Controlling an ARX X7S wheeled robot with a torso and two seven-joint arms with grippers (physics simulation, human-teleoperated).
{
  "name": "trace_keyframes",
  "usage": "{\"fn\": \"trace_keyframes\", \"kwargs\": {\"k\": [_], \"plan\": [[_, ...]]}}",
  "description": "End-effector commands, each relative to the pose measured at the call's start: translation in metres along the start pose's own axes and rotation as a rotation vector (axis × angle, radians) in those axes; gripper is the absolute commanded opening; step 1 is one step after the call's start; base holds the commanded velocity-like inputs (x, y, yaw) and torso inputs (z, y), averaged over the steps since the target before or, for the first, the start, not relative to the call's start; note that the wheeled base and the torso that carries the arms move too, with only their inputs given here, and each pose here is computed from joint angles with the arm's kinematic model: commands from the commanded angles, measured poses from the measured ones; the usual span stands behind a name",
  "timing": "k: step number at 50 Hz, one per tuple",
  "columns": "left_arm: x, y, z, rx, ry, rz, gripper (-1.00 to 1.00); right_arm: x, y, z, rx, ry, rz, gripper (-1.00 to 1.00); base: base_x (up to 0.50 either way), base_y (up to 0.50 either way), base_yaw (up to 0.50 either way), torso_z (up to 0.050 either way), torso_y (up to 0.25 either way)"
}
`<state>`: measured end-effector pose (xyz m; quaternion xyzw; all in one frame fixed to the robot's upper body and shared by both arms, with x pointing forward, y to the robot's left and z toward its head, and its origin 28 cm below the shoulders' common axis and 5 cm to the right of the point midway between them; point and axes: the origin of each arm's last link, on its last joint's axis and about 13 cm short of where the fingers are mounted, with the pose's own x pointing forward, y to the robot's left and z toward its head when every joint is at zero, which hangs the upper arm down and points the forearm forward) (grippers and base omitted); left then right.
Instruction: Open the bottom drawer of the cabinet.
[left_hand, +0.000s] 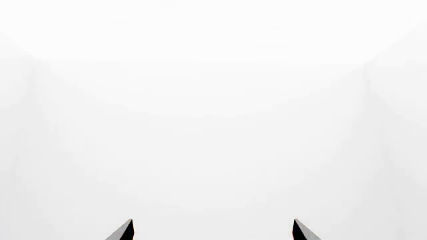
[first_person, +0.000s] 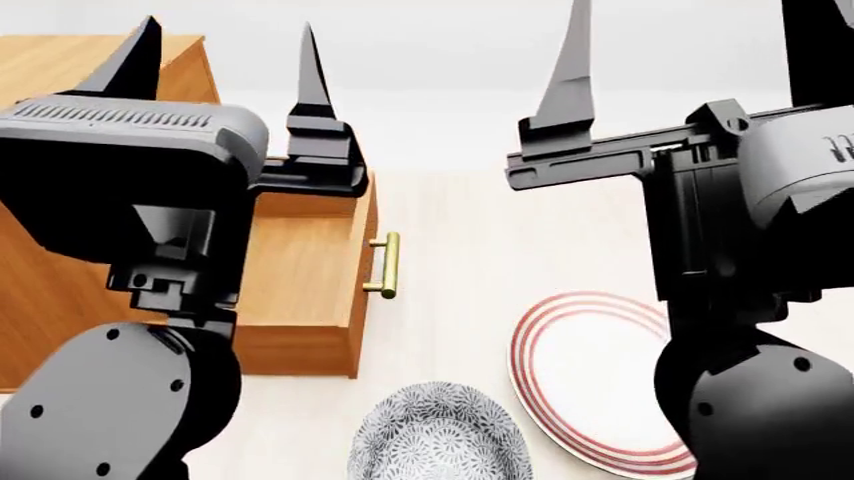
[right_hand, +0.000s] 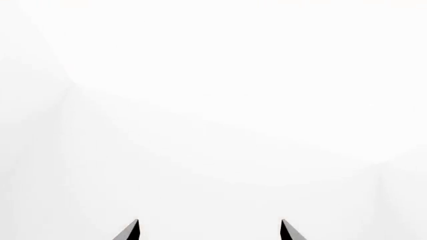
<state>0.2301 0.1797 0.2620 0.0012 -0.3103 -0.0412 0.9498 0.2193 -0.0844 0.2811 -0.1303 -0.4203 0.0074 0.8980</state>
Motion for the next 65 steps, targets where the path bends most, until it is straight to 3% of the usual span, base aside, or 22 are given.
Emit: {"fn": "trace_keyframes", "kwargs": {"k": [1,27,65], "plan": [[0.002,0.000,0.010,-0.005,-0.034,-0.004,1.00,0.004,-0.001,0.008,-0.001,-0.030,0.003,1.00,0.00,0.00,0.00,0.000,0.000],[-0.004,0.001,0.033,-0.009,-0.092,-0.011,1.00,0.005,-0.003,0.031,0.000,-0.084,0.005,1.00,0.00,0.00,0.00,0.000,0.000],[-0.004,0.000,0.036,-0.008,-0.104,-0.024,1.00,0.007,-0.003,0.032,0.007,-0.095,0.018,1.00,0.00,0.00,0.00,0.000,0.000]]}}
